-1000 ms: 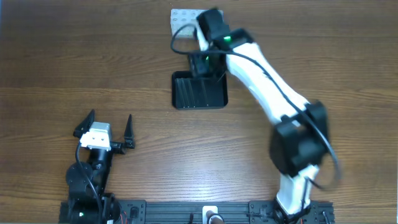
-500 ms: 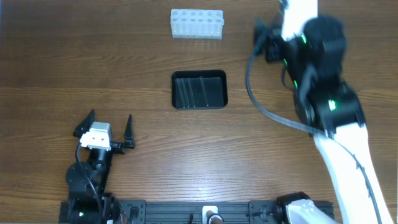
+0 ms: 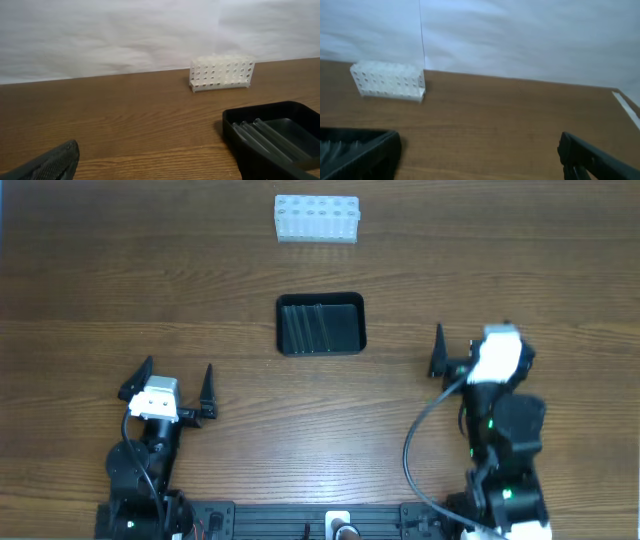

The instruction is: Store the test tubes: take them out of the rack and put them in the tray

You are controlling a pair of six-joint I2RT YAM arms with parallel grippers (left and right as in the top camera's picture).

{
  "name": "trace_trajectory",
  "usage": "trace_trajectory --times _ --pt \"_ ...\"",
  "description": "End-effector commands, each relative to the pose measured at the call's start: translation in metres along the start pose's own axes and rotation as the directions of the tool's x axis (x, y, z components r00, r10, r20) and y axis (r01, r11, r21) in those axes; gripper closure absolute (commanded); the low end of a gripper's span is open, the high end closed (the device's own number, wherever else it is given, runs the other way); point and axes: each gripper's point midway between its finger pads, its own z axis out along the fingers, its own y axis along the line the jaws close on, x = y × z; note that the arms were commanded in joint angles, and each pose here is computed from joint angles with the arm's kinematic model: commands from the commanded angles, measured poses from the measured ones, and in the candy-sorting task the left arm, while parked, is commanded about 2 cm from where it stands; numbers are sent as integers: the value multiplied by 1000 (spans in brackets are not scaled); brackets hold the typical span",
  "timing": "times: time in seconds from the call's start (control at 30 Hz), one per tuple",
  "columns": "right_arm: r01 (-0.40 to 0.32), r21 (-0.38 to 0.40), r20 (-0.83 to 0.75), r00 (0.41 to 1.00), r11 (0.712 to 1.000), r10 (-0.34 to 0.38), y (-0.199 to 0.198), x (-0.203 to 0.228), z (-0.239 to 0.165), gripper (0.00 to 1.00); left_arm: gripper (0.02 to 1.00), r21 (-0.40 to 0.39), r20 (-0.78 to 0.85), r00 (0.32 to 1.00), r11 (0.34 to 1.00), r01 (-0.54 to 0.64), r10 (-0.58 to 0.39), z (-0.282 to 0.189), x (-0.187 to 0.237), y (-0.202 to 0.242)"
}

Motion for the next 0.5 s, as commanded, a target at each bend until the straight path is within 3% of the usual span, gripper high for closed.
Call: trace_trajectory --times 0.03,0.27,0.5 --pt "-34 111 36 999 993 30 -20 22 -17 9 18 7 -2 1000 1000 11 -11 0 2 -1" --pt "-44 174 72 997 984 32 -30 49 -30 9 18 7 -2 1000 1000 11 -11 0 2 -1" --pt "-53 188 96 995 981 35 -30 66 -30 7 18 7 -2 1000 1000 11 -11 0 2 -1"
